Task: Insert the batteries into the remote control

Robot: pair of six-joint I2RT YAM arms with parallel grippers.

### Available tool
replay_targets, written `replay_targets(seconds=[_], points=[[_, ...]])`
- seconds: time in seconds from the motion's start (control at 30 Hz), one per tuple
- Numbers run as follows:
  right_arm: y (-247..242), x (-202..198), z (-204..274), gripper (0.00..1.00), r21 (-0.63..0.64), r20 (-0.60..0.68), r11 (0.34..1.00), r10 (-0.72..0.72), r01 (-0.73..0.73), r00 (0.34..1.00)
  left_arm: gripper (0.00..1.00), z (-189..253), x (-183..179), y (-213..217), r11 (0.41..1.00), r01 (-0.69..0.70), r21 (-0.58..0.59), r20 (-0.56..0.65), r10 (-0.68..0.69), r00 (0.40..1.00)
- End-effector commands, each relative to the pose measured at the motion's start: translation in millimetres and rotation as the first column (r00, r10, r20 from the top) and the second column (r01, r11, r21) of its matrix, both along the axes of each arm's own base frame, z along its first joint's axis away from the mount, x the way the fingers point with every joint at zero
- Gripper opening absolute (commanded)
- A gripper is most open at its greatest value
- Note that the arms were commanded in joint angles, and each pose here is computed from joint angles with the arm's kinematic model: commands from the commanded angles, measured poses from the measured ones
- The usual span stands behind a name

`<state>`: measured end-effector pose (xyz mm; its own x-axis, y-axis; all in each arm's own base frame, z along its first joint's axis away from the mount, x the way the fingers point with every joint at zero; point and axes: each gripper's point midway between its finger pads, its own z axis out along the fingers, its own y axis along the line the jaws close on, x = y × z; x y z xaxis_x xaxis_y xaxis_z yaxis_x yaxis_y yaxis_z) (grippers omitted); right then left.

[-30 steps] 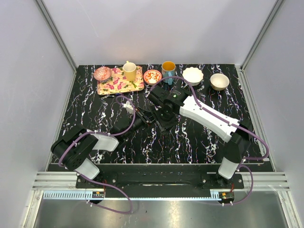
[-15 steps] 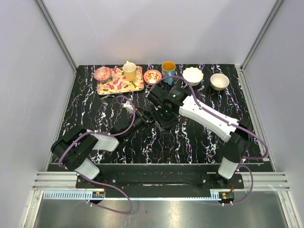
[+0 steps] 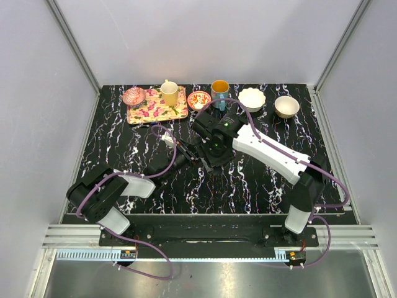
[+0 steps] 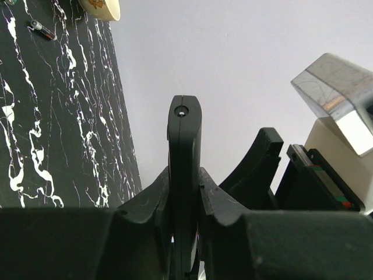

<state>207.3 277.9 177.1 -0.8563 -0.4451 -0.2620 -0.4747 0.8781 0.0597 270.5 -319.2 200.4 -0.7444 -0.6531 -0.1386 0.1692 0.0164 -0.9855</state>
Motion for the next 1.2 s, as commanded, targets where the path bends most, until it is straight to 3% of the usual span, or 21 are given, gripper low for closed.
replay_targets(seconds=[0.0,0.1,0.4,0.63,0.7,0.83,0.93,1.03,1.17], points=[[4,10,13,0.68,0.012,0.048,1.000,-0.013,0.013,0.999,0.00,29,-3,-2,0.996,0.015,-0.084,0.076,-0.008,0.997],[8,11,17,0.80,0.031,0.056,0.999,-0.013,0.011,0.998,0.00,28,-3,-2,0.996,0.015,-0.083,0.074,-0.009,0.997],[16,19,30,0.91,0.074,0.091,0.997,-0.033,0.026,0.995,0.00,26,-3,-3,0.997,0.016,-0.078,0.073,-0.010,0.997],[-3,36,94,1.00,0.249,0.218,0.961,-0.174,0.118,0.960,0.00,22,0,-2,0.997,0.016,-0.078,0.064,-0.011,0.998],[-10,40,112,1.00,0.345,0.243,0.929,-0.229,0.137,0.943,0.00,24,-1,-1,0.997,0.023,-0.079,0.067,-0.017,0.998],[-32,41,93,1.00,0.505,0.186,0.831,-0.366,0.231,0.912,0.00,26,-4,0,0.996,0.048,-0.079,0.073,-0.042,0.996],[-39,49,83,1.00,0.651,0.122,0.708,-0.455,0.276,0.882,0.00,30,-10,4,0.991,0.083,-0.102,0.081,-0.075,0.994],[-36,47,85,1.00,0.762,0.083,0.608,-0.432,0.222,0.898,0.00,31,-18,8,0.986,0.126,-0.111,0.083,-0.117,0.990],[-11,30,95,1.00,0.871,0.045,0.480,-0.292,0.106,0.955,0.00,28,-31,11,0.976,0.190,-0.105,0.082,-0.182,0.980]])
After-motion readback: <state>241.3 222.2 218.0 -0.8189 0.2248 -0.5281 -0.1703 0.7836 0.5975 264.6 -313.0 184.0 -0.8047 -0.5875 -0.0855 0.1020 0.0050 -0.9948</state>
